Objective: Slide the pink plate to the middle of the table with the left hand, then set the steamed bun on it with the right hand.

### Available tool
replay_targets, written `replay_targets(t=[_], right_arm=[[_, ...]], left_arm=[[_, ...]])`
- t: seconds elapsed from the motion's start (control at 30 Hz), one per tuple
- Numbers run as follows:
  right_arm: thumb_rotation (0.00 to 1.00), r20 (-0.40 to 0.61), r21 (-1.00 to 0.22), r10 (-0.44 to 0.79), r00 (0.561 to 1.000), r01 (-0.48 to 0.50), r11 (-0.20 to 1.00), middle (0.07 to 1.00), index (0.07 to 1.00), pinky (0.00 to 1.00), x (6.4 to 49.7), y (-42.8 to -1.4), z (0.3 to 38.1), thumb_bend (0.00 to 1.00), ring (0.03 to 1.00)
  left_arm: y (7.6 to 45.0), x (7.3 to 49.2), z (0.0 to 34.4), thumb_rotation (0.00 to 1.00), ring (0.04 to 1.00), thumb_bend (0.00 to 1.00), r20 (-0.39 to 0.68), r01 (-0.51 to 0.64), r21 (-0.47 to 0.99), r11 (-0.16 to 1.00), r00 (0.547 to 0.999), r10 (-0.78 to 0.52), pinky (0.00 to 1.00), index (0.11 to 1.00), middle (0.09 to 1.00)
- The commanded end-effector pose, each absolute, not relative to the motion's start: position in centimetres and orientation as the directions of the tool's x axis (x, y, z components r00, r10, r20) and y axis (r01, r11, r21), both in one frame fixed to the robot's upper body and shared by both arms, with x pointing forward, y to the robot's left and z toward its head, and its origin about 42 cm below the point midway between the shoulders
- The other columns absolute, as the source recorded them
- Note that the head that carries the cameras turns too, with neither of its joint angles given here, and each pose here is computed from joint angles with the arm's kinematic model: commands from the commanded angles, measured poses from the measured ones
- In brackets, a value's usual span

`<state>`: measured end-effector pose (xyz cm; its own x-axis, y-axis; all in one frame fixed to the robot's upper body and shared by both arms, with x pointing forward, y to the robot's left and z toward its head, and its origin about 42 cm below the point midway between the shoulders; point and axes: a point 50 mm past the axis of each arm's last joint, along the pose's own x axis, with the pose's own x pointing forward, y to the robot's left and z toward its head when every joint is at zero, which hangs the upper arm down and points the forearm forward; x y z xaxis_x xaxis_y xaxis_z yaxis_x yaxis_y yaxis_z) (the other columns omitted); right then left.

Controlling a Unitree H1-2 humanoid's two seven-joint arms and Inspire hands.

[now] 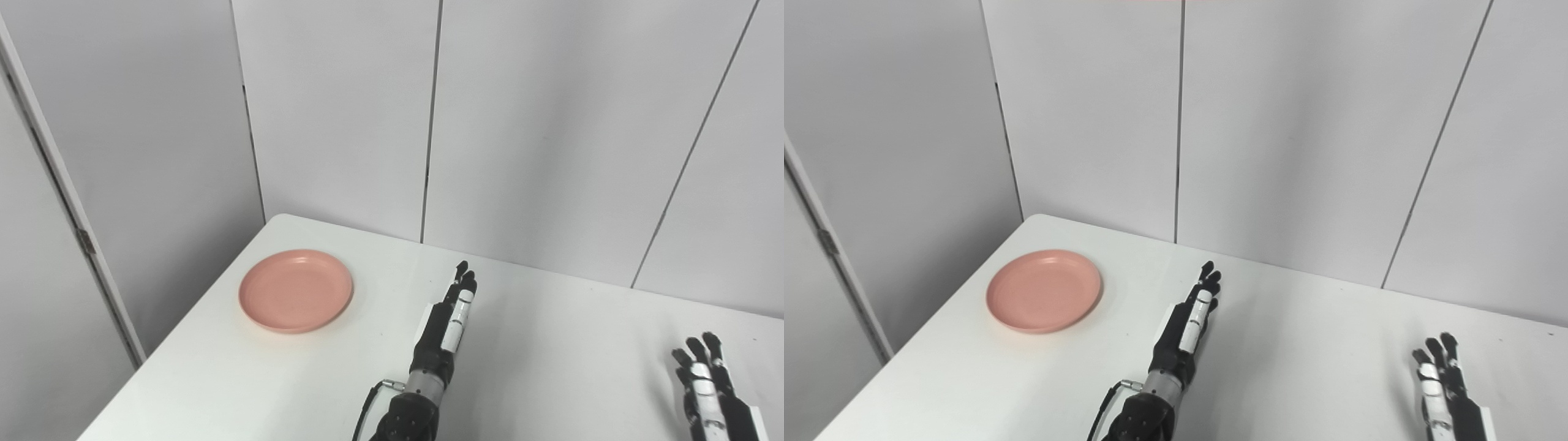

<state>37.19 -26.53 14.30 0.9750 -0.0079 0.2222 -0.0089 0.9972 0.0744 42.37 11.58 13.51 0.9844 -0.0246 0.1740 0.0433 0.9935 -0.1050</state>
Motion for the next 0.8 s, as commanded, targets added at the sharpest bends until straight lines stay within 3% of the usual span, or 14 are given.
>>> replay_targets(t=[0.0,0.33,0.47,0.77], right_arm=[[0.79,0.233,0.073,-0.019,0.972,0.002,0.997,0.964,0.997,1.00,36.8,-26.7,13.3,0.51,0.934],[0.78,0.244,0.075,-0.022,0.970,0.004,0.997,0.948,0.984,0.97,36.9,-26.5,13.1,0.52,0.915],[0.78,0.241,0.073,-0.020,0.970,0.002,0.997,0.946,0.979,0.97,36.8,-26.5,13.2,0.53,0.915],[0.78,0.249,0.061,-0.029,0.968,0.014,0.998,0.935,0.975,0.96,36.8,-26.3,13.4,0.53,0.899]], left_arm=[[12.8,43.9,18.1,1.00,0.977,0.62,0.316,0.017,-0.085,0.996,0.949,0.010,1.00,0.945,0.959],[19.8,44.5,23.3,1.00,0.880,0.64,0.389,-0.152,-0.131,0.980,0.901,0.192,0.97,0.870,0.879],[22.2,44.7,24.3,1.00,0.826,0.62,0.408,-0.212,-0.158,0.964,0.875,0.259,0.89,0.827,0.832],[27.8,44.6,25.1,1.00,0.763,0.63,0.385,-0.335,-0.197,0.921,0.838,0.387,0.84,0.778,0.771]])
